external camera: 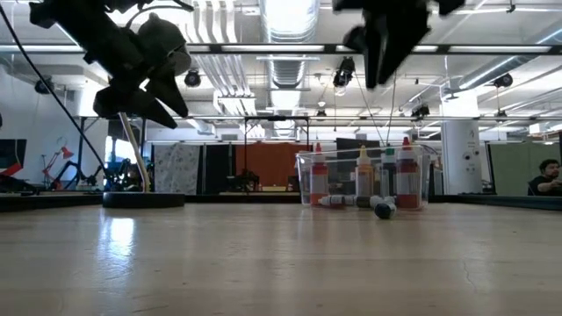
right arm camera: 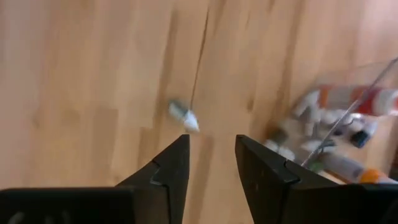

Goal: Pick & Place food coloring
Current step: Put the small green food coloring bottle into the transparent bin

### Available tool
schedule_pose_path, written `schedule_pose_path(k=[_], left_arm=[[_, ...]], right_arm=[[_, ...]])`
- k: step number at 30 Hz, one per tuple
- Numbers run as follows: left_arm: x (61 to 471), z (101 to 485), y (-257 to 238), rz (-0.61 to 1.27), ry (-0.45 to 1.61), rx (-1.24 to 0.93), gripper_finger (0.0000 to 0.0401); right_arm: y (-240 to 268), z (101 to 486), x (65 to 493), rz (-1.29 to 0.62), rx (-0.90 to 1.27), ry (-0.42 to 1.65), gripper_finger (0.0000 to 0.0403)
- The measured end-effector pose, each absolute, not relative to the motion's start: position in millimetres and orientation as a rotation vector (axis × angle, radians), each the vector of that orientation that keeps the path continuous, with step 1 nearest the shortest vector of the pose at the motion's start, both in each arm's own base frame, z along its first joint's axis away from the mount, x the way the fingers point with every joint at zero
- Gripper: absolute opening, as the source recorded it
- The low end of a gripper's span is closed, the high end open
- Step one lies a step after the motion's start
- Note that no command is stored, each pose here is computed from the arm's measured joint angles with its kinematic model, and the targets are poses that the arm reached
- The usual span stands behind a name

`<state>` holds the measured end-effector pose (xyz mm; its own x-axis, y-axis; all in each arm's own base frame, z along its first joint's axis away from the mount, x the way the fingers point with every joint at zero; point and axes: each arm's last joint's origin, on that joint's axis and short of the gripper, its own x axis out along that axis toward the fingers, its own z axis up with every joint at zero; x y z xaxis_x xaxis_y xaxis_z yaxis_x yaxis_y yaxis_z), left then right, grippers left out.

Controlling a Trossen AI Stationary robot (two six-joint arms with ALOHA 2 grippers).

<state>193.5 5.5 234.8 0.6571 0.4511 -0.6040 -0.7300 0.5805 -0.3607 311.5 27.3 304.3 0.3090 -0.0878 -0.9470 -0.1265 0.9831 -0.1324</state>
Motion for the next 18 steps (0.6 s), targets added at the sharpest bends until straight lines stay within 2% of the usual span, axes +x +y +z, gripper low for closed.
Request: schedule_pose_path(k=[4, 8, 13, 18], left_arm=[[188, 235, 5, 0.709, 0.48, -0.642, 0.0149], [186, 236, 5, 0.699, 0.487, -0.613, 0.0149], [186, 235, 6, 0.694, 0.504, -0.583, 0.0149], [186, 235, 6, 0.692, 0.515, -0.565, 0.0149]], right_arm=[[32, 274, 319, 0.261, -0.269, 1.398, 0.0123], [38, 247, 330, 0.438, -0.349, 1.382, 0.0127], [37, 216, 332, 0.476, -0.392, 1.408, 0.0164], [33, 188, 326, 0.416, -0.507, 1.418, 0.0211]])
